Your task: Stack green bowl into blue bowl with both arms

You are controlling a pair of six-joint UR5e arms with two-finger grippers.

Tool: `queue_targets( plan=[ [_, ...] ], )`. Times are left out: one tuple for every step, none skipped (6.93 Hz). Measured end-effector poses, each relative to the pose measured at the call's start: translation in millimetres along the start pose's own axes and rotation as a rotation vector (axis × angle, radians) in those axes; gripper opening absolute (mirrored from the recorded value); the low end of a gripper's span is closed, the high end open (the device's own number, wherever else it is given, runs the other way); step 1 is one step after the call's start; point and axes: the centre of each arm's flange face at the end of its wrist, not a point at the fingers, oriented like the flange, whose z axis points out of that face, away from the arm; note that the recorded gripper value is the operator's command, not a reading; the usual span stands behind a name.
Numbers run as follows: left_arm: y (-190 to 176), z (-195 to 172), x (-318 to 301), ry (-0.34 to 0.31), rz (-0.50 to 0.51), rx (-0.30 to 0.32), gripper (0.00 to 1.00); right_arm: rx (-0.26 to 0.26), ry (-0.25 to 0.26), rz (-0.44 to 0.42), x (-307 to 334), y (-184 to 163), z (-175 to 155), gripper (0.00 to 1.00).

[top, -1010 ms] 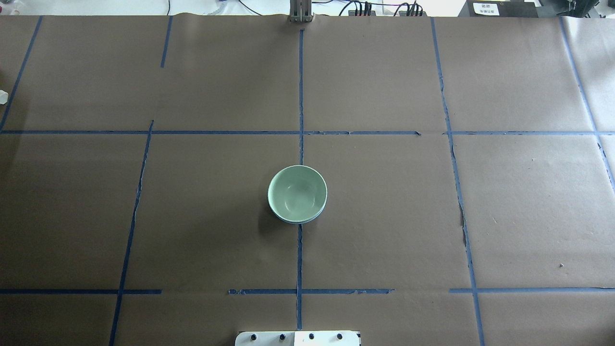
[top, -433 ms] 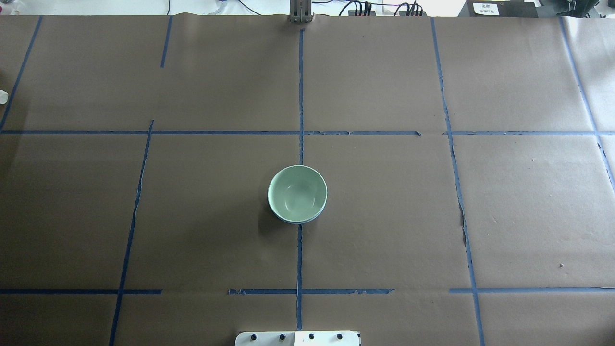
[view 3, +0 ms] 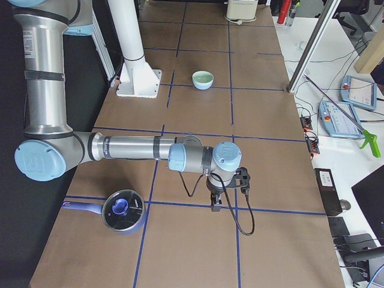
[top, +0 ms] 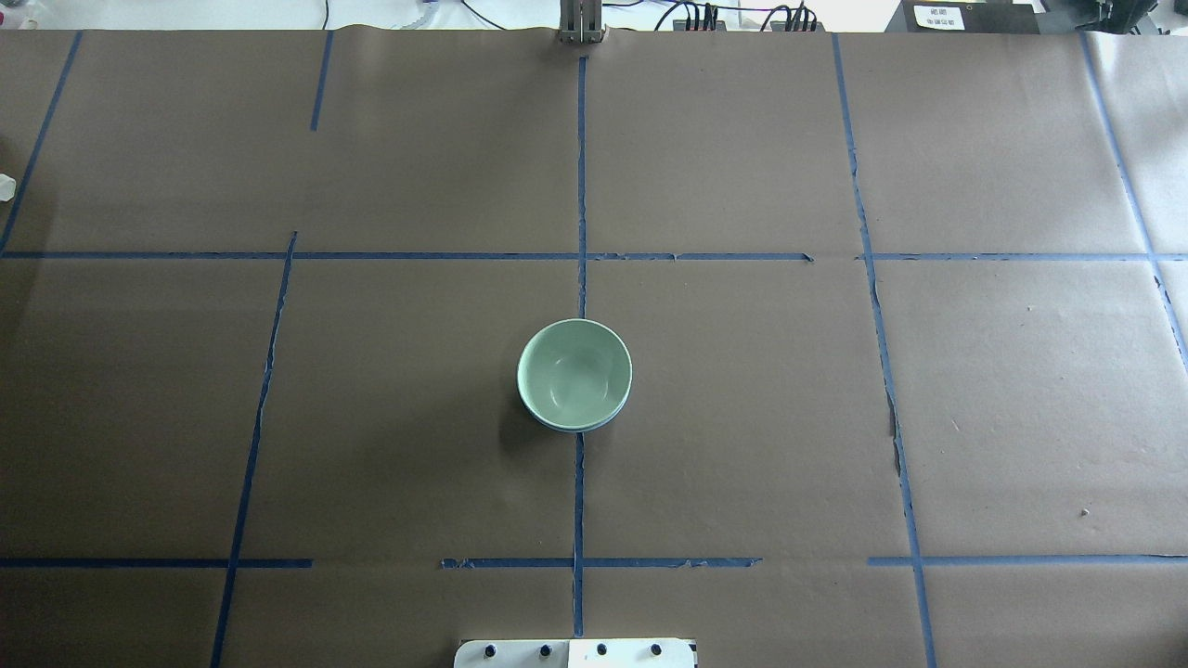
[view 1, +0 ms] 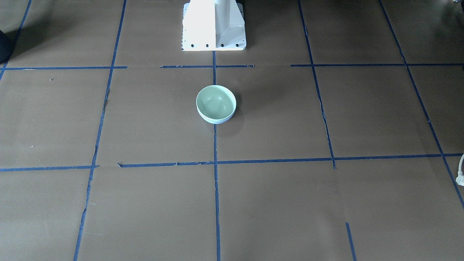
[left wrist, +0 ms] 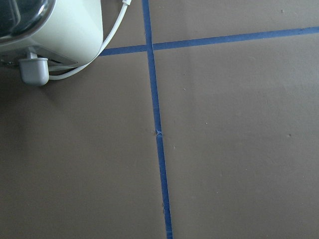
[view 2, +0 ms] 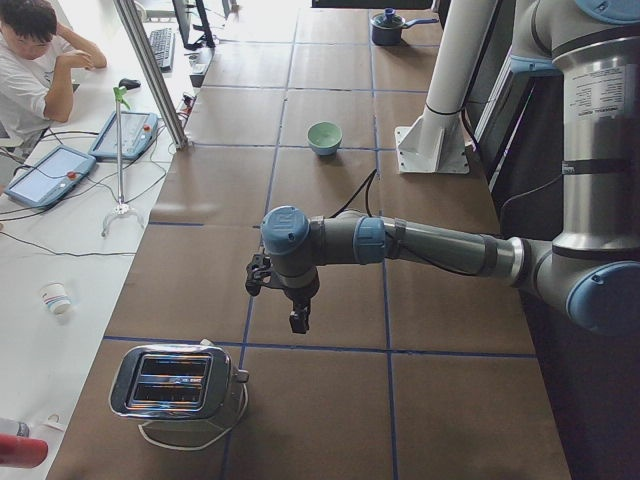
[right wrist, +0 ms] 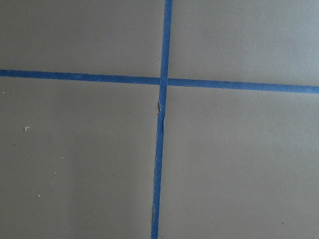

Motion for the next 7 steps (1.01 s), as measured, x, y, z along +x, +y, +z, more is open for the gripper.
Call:
queue_targets(
  plan=[
    [3.3,-0.3,3.1,0.022,0.014,0.015,1.00,0.002,-0.003,0.005,-1.4,-1.5,-1.0,1.00],
    [4.1,-0.1,4.7,0.031,0.029,0.028,1.00,0.003,-0.007,0.006,-2.2,-2.1,-1.2,1.00],
    [3.9,0.5,5.0,0.033,0.037,0.034,1.00,0.003,-0.011,0.005,-3.4,-2.6,-1.0,1.00],
    [3.1,1.4,4.8,0.033,0.044,0.037,1.00,0.004,-0.018,0.000,-4.8,-3.3,0.7,1.00],
    [2.3,2.2,4.1,0.032,0.052,0.044,1.00,0.006,-0.025,-0.009,-6.2,-3.9,3.8,1.00],
    [2.1,2.5,3.8,0.031,0.059,0.050,1.00,0.008,-0.028,-0.015,-6.7,-3.8,5.8,1.00],
    [0.7,0.1,6.3,0.030,0.069,0.058,1.00,0.010,-0.032,-0.017,-7.3,-3.8,6.3,1.00]
  ],
)
